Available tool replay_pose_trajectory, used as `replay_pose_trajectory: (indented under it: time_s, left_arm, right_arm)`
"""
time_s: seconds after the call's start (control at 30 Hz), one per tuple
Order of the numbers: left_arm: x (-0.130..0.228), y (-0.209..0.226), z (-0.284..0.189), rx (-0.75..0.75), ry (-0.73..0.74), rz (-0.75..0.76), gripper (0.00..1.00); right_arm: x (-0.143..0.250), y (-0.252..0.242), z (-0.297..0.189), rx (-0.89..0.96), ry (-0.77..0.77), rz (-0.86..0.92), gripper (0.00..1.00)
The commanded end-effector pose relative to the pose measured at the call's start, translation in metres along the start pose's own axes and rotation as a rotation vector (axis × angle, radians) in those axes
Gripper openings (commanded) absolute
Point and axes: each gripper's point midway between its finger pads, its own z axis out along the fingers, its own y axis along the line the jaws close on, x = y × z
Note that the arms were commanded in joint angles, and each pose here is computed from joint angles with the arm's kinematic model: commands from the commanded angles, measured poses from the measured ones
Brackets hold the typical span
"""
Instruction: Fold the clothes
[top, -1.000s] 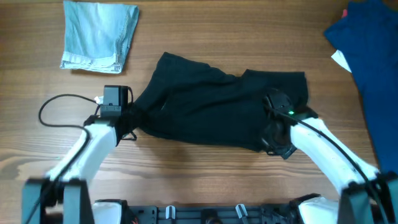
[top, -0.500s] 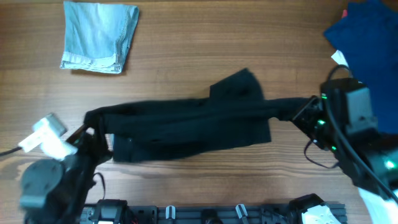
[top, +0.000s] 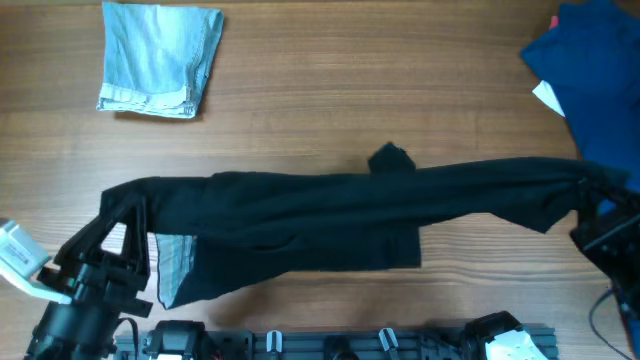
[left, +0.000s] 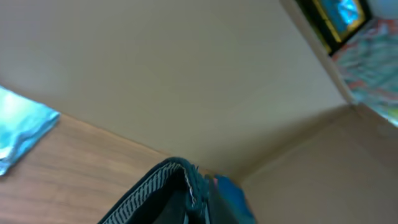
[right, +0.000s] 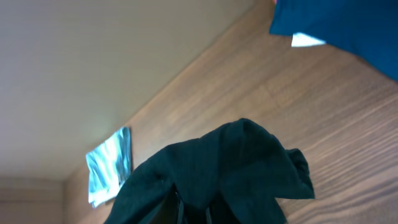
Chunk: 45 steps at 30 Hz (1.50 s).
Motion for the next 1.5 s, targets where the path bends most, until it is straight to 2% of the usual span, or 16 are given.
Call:
replay_pose_trajectory:
  time_s: [0.0, 0.2, 0.3, 0.37, 0.4, 0.47, 0.6, 0.63, 0.73, 0.83, 0.93, 1.1, 1.2, 1.33, 1.47]
  left_arm:
    - [-0.005, -0.024, -0.004, 0.107, 0.007, -0.001, 0.04]
    - [-0.016, -0.063, -0.017, 0.273, 0.001, -0.074, 0.04]
    - [-0.021, -0.06, -0.012, 0.256, -0.013, -0.111, 0.04]
    - [-0.018, -0.034, 0.002, 0.135, -0.009, -0.14, 0.04]
    - [-0.01, 0.004, 0.022, -0.045, 0.011, -0.181, 0.04]
    - [0.003, 0.044, 0.047, -0.224, 0.064, -0.211, 0.04]
    - [0.037, 0.139, 0.137, -0.568, 0.241, -0.124, 0.04]
    - [0.043, 0.152, 0.146, -0.611, 0.261, -0.123, 0.04]
    - [0.089, 0.239, 0.196, -0.873, 0.388, -0.088, 0.04]
    - [0.116, 0.308, 0.209, -1.09, 0.43, -0.014, 0.04]
    - [0.12, 0.344, 0.207, -1.196, 0.429, 0.01, 0.04]
    - [0.107, 0.364, 0.199, -1.241, 0.393, -0.017, 0.04]
    - [0.11, 0.366, 0.188, -1.25, 0.471, 0.033, 0.04]
    - [0.141, 0.356, 0.171, -1.229, 0.642, -0.046, 0.04]
    - [0.157, 0.35, 0.146, -1.276, 0.763, -0.074, 0.04]
  right_arm:
    - [-0.019, -0.002, -0.016, -0.004, -0.097, -0.012, 0.04]
    - [-0.031, 0.005, -0.035, -0.065, -0.149, 0.011, 0.04]
    - [-0.043, 0.011, -0.045, -0.103, -0.202, 0.032, 0.04]
    - [-0.046, 0.016, -0.041, -0.109, -0.206, 0.034, 0.04]
    - [-0.044, 0.02, -0.025, -0.069, -0.172, 0.018, 0.04]
    - [-0.038, 0.025, 0.004, 0.002, -0.112, -0.009, 0.04]
    - [-0.021, 0.045, 0.108, 0.193, 0.054, -0.037, 0.04]
    - [-0.016, 0.049, 0.13, 0.221, 0.084, -0.04, 0.04]
    - [0.012, 0.067, 0.209, 0.262, 0.217, -0.06, 0.04]
    - [0.05, 0.077, 0.278, 0.28, 0.35, -0.081, 0.04]
    - [0.071, 0.081, 0.323, 0.295, 0.382, -0.119, 0.04]
    - [0.091, 0.073, 0.345, 0.335, 0.429, -0.141, 0.04]
    - [0.092, 0.066, 0.336, 0.365, 0.446, -0.15, 0.04]
    - [0.11, 0.041, 0.318, 0.436, 0.575, -0.263, 0.04]
    - [0.129, 0.02, 0.303, 0.503, 0.695, -0.313, 0.04]
